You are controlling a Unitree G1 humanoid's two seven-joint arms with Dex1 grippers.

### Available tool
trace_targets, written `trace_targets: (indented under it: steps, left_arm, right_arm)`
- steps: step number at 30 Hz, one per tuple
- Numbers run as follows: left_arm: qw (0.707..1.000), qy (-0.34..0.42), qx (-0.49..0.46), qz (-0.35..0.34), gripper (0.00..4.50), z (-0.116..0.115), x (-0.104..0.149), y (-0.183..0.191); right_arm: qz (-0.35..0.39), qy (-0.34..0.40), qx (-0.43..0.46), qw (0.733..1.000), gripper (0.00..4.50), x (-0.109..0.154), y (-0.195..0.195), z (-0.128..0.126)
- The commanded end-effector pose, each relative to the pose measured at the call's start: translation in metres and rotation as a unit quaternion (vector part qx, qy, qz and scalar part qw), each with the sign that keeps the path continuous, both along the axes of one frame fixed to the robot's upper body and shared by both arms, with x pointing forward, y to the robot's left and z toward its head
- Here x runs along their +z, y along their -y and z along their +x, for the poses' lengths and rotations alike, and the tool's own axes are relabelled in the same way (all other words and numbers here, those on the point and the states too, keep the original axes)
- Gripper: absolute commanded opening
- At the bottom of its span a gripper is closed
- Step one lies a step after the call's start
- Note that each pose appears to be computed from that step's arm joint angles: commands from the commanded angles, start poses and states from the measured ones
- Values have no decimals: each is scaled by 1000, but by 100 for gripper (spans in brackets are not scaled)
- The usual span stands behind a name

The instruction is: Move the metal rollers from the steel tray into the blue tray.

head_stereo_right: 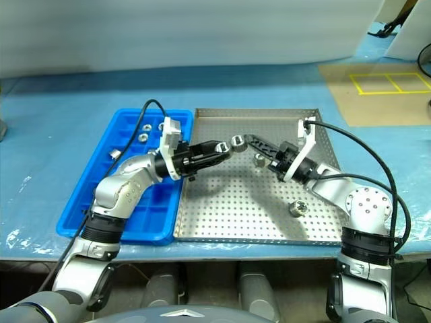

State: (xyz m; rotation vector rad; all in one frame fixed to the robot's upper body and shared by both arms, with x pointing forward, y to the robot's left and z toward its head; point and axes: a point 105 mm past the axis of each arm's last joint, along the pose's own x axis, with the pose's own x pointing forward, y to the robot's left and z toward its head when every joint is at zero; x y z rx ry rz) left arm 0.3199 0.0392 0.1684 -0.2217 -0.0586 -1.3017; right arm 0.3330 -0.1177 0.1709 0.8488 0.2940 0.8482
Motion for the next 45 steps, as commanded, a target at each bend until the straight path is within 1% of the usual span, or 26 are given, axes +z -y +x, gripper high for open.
trace_targets:
  steps: [1,6,8,11,14,18,19,25,33,36,39,44,45]
  left_arm:
    - [998,43,-29,-33,169,-8,26,11]
    - [998,42,-27,-30,169,-7,24,10]
    - [999,44,-20,-26,169,-5,23,8]
    - [999,44,-17,-24,169,-4,23,7]
    - [999,47,-13,-23,169,-3,23,5]
    - [998,54,14,-15,169,3,21,-6]
    - [998,55,18,-14,169,4,21,-8]
    - [997,61,38,-8,169,8,20,-19]
    - [996,65,56,-9,169,11,20,-29]
    - [995,68,66,-9,169,12,21,-35]
    - [995,68,75,-9,169,13,20,-41]
    - [993,69,91,-7,169,15,20,-52]
    - [993,69,92,-7,169,15,19,-53]
  right_arm:
    - [-26,-24,10,999,6,-30,-68,44]
    - [-23,-7,25,999,2,-37,-73,53]
    - [-12,12,30,999,2,-14,-89,47]
    - [-6,23,27,999,2,0,-95,42]
    - [-1,27,16,1000,60,6,-93,43]
    - [10,33,12,999,174,15,-90,40]
    - [11,34,11,999,180,16,-90,39]
    - [29,31,-3,999,180,25,-91,35]
    - [35,25,-52,998,180,35,-90,39]
    - [17,22,-83,996,191,34,-87,43]
    - [9,22,-119,993,191,34,-81,47]
    - [15,26,-158,987,191,42,-77,49]
    - [-2,35,-179,983,191,42,-73,51]
